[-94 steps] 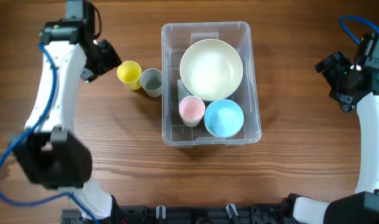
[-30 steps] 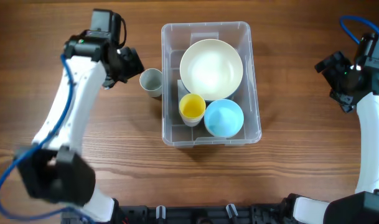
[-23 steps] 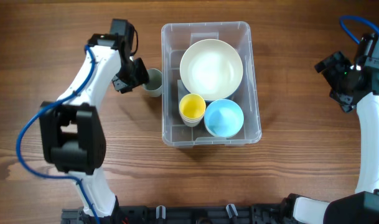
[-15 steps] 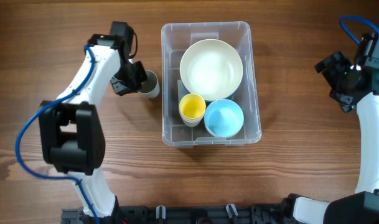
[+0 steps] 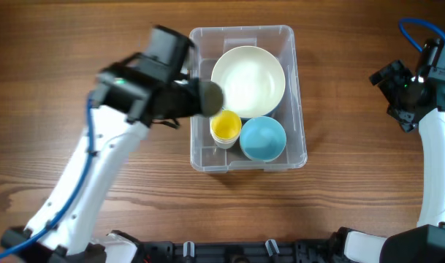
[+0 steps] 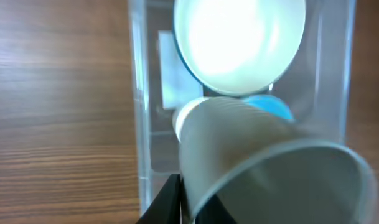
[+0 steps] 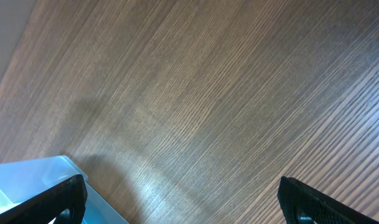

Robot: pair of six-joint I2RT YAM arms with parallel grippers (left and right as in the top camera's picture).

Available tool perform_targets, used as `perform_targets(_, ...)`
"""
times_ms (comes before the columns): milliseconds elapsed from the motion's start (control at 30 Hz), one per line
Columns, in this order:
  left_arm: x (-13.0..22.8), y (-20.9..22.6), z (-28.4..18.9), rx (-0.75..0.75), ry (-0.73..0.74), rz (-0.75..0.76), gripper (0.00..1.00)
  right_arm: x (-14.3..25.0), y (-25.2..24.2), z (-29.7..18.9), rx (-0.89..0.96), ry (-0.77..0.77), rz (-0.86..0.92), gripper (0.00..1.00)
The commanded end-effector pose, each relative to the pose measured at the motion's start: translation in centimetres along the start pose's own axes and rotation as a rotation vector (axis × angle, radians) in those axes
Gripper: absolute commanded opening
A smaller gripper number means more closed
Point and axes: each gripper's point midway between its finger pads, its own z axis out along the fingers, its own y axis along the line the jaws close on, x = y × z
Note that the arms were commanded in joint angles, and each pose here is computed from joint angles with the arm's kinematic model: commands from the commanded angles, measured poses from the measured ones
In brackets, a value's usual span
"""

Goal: Pack container

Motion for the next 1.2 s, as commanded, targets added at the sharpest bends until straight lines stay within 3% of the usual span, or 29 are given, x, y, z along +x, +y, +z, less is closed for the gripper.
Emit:
perform_targets(0, 2.1, -0.4, 3.7, -0.100, 0.070, 0.021, 0.11, -0.3, 0.2, 0.1, -0.002, -0.002, 0.016, 1.00)
perform_targets(267, 2.5, -1.0, 9.5, -0.114, 0.129, 0.023, 0.16, -0.3, 0.2, 0.1, -0.002, -0.002, 0.016, 1.00)
perform_targets(467, 1.2, -2.2, 5.3, -0.047, 0.045, 0.024, 0.60, -0.3, 0.2, 0.1, -0.002, -0.002, 0.016, 1.00)
perform_targets(533, 0.9, -2.4, 3.7, -0.023, 0.010, 0.025, 1.00, -0.3, 0.2, 0.1, -0.002, -0.002, 0.016, 0.99)
perform_targets(667, -0.6, -2.8, -1.3, 0.044, -0.150, 0.024, 1.00, -0.3, 0.2, 0.1, -0.002, -0.002, 0.015, 1.00)
perform_targets(800, -1.8, 0.0, -8.4, -0.012, -0.397, 0.009, 1.00, -0.3, 0.2, 0.1, -0.002, -0.002, 0.016, 1.00)
perform_targets(1000, 0.4, 4.1, -15.3, -0.104, -0.560, 0.139, 1.00, -0.3, 0.2, 0.1, -0.002, -0.002, 0.016, 1.00)
perform_targets(1167, 1.9, 7.5, -16.6, -0.236, -0.571, 0.136, 1.00, -0.3, 0.2, 0.1, -0.002, -0.002, 0.015, 1.00)
